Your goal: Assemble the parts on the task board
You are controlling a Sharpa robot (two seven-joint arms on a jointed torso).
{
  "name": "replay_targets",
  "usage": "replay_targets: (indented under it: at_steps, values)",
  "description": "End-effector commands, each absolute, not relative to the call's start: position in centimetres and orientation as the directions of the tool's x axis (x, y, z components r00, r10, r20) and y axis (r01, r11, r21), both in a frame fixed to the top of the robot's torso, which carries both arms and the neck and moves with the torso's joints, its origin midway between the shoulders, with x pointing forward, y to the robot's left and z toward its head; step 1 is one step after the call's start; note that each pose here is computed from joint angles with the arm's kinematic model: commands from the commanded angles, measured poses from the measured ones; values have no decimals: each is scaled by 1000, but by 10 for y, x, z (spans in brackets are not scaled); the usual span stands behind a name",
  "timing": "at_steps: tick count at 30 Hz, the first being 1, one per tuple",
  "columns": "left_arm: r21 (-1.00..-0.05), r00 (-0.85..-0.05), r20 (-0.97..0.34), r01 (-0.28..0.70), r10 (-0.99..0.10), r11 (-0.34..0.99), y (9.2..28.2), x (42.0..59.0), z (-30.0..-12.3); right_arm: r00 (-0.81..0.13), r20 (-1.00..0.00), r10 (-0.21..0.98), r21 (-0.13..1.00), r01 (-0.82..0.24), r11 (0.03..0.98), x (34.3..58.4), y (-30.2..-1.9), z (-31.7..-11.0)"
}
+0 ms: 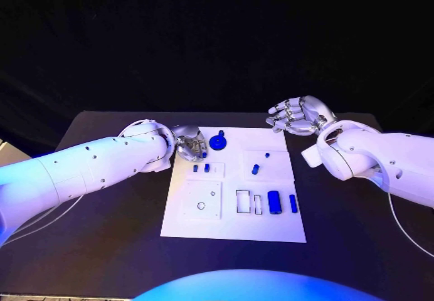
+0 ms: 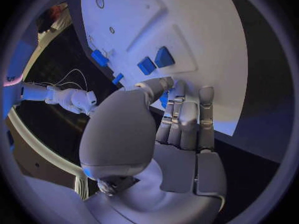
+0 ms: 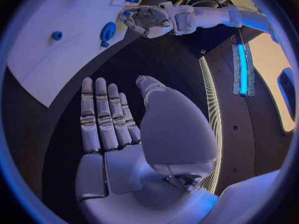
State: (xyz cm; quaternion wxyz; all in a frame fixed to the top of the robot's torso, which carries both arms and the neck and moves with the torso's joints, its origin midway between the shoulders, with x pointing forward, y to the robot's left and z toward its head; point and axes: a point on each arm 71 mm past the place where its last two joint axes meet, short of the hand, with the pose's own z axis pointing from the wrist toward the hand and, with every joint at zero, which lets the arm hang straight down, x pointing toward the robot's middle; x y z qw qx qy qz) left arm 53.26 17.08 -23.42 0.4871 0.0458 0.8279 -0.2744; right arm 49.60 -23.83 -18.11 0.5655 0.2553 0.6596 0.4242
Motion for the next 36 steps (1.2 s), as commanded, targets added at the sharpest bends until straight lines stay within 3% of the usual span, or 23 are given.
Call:
replay_targets:
  at_steps: [1, 36]
  values:
    - [-415, -520, -831, 340, -199, 844, 171, 532, -234, -246, -533, 809, 846, -154, 511, 495, -237, -182]
    - [-474, -498, -828, 374, -258, 798, 173, 524, -224, -239, -535, 810, 845, -147, 515, 495, -241, -184]
